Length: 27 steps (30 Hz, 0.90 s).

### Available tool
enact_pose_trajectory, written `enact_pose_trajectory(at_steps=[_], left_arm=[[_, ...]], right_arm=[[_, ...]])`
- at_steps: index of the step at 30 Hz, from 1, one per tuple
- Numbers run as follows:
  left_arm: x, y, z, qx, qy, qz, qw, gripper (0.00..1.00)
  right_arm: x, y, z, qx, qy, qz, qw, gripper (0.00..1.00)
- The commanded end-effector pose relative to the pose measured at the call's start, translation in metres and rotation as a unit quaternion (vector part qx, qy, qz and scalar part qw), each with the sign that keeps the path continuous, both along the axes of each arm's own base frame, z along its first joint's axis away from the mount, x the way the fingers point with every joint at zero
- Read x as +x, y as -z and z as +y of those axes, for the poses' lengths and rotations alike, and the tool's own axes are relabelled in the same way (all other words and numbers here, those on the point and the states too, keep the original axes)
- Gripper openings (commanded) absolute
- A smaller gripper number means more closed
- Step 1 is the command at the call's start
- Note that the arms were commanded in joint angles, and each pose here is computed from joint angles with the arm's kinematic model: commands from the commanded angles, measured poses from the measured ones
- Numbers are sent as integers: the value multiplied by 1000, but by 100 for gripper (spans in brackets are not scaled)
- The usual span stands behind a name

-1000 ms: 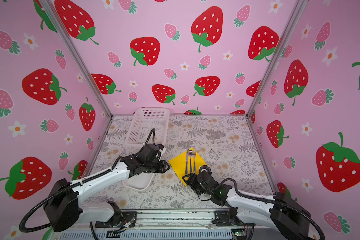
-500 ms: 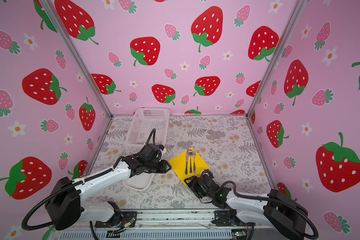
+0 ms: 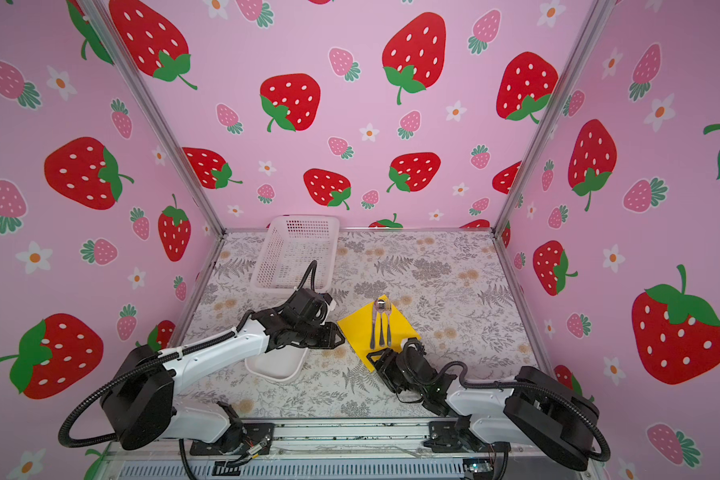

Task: Place the utensils on the paper napkin and roll it up

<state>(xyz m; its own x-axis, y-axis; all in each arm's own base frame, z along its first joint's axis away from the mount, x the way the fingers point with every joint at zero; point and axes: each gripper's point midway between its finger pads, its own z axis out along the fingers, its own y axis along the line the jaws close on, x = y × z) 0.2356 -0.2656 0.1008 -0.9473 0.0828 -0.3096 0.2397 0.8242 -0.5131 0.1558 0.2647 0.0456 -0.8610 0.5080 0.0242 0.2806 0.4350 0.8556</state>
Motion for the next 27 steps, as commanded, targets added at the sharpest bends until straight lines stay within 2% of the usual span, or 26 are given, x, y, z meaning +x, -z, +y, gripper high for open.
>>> enact_pose_trajectory(at_steps=[1, 15, 20, 27], left_arm=[[4, -12, -9, -11, 8, -3, 1000, 39], [3, 0, -27, 1, 26, 23, 999, 35], [3, 0, -38, -15, 24, 22, 999, 34], [-4, 5, -48, -18, 38, 30, 999, 23]], right_arm=[[9, -11, 5, 27, 6, -8, 1000, 72], [42, -30, -5, 54, 27, -42, 997, 72], [52, -31, -9, 49, 34, -47, 997, 72], [66, -31, -17, 46, 48, -51, 997, 73]])
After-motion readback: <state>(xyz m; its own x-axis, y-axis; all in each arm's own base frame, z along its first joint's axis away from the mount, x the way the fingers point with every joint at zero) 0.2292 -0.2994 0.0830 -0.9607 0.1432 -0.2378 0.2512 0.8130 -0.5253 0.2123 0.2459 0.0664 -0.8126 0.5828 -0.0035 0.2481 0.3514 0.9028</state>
